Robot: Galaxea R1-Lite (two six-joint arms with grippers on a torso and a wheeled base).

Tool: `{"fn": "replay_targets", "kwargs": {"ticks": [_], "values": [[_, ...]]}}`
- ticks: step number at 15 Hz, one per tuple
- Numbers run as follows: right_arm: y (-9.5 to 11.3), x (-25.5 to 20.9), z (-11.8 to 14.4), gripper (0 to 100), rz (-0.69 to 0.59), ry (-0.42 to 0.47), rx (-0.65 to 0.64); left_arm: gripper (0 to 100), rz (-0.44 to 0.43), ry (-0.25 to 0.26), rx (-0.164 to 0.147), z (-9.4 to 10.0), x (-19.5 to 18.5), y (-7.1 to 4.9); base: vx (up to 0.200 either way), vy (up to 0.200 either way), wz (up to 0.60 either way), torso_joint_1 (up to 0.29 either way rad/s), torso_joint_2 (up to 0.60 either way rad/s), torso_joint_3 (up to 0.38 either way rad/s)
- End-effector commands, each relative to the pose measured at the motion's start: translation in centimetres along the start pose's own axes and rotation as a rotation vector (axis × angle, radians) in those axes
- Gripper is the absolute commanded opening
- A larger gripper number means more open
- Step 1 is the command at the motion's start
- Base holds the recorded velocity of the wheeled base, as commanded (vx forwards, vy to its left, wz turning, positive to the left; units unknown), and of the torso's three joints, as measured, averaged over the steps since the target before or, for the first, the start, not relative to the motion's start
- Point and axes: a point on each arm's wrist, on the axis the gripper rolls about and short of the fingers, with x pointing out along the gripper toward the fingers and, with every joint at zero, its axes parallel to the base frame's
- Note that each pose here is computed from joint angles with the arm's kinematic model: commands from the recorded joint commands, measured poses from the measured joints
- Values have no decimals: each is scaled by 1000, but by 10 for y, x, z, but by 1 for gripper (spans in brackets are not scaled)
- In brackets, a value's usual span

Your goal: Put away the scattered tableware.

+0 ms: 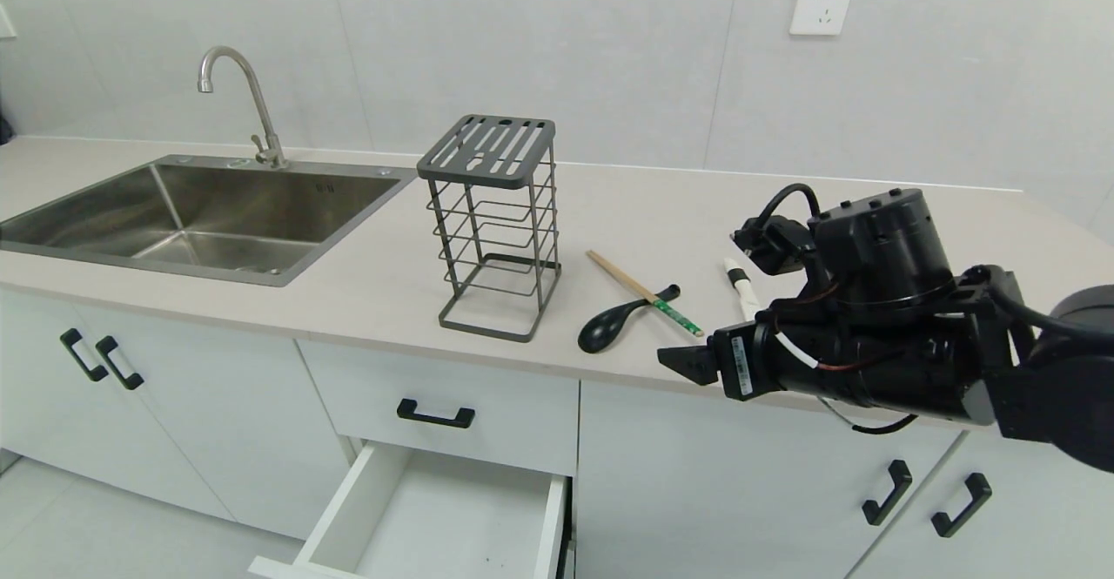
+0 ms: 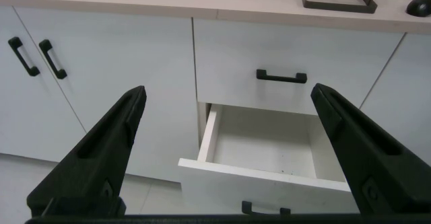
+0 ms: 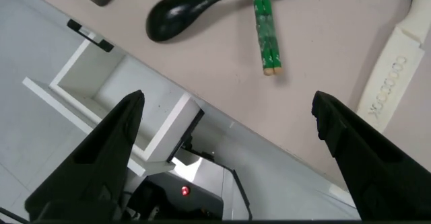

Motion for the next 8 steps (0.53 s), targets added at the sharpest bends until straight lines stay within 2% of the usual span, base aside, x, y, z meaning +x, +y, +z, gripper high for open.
{"fn": "replay_targets", "kwargs": {"ticks": [1, 8], "values": [[-14, 5, -11, 100, 14, 0, -28, 100, -1, 1, 0, 0, 0, 0, 0, 0, 0, 0, 0, 0], [-4, 35, 12, 100, 37, -20, -59, 100, 0, 1, 0, 0, 0, 0, 0, 0, 0, 0, 0, 0]]}}
